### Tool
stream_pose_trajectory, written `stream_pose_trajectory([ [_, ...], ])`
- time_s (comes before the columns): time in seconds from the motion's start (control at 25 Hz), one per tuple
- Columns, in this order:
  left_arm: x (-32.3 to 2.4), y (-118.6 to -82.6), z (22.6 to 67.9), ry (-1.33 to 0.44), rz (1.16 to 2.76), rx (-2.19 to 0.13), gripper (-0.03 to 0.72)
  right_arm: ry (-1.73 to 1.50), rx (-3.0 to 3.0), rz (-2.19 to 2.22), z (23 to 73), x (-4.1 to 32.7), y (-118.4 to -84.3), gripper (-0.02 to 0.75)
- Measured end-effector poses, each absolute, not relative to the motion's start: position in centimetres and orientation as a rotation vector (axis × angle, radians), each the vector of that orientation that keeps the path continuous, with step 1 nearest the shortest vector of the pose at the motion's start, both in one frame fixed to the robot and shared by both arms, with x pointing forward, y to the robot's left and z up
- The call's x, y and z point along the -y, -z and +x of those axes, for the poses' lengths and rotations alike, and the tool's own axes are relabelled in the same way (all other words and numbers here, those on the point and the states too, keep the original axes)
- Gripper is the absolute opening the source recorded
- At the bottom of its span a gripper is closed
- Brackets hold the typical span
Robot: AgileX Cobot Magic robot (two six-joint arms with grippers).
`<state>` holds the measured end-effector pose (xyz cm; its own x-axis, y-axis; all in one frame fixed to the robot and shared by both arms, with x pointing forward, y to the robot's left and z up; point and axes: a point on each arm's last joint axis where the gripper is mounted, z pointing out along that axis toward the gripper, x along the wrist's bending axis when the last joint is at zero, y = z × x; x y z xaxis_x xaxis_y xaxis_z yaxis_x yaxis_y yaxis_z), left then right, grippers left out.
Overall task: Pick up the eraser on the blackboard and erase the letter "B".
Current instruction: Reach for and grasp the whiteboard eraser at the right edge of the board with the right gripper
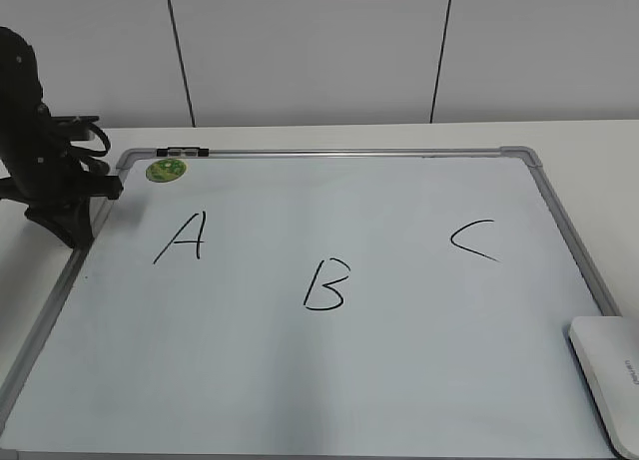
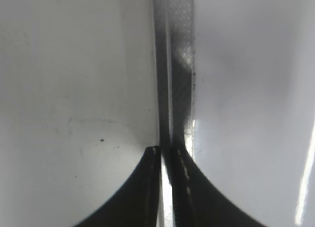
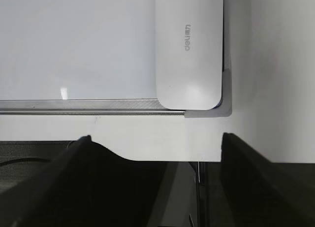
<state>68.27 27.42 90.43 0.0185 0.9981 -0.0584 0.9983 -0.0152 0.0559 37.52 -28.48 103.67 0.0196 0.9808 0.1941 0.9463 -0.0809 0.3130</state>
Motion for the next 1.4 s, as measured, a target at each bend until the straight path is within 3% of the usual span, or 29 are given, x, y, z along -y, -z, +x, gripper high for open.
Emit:
stream_pose_trajectory([
  [0.64,-27.4,-90.4,68.3,0.002,2.184,-2.146,0.046,-0.241,-2.199,2.175,43.6,26.8,-97.4,0.587],
  [0.8,-27.4,-90.4,68.3,0.002,2.184,-2.146,0.046,-0.202,-2.190,2.150,44.5,27.0,-97.2,0.599],
  [1.0,-27.5,-90.4,68.3,0.000,2.186,-2.145,0.046,-0.202,-2.174,2.124,46.1,27.0,-97.1,0.666],
  [1.4,-27.5,-90.4,68.3,0.000,2.186,-2.145,0.046,-0.110,-2.121,2.253,47.9,26.9,-94.1,0.671],
])
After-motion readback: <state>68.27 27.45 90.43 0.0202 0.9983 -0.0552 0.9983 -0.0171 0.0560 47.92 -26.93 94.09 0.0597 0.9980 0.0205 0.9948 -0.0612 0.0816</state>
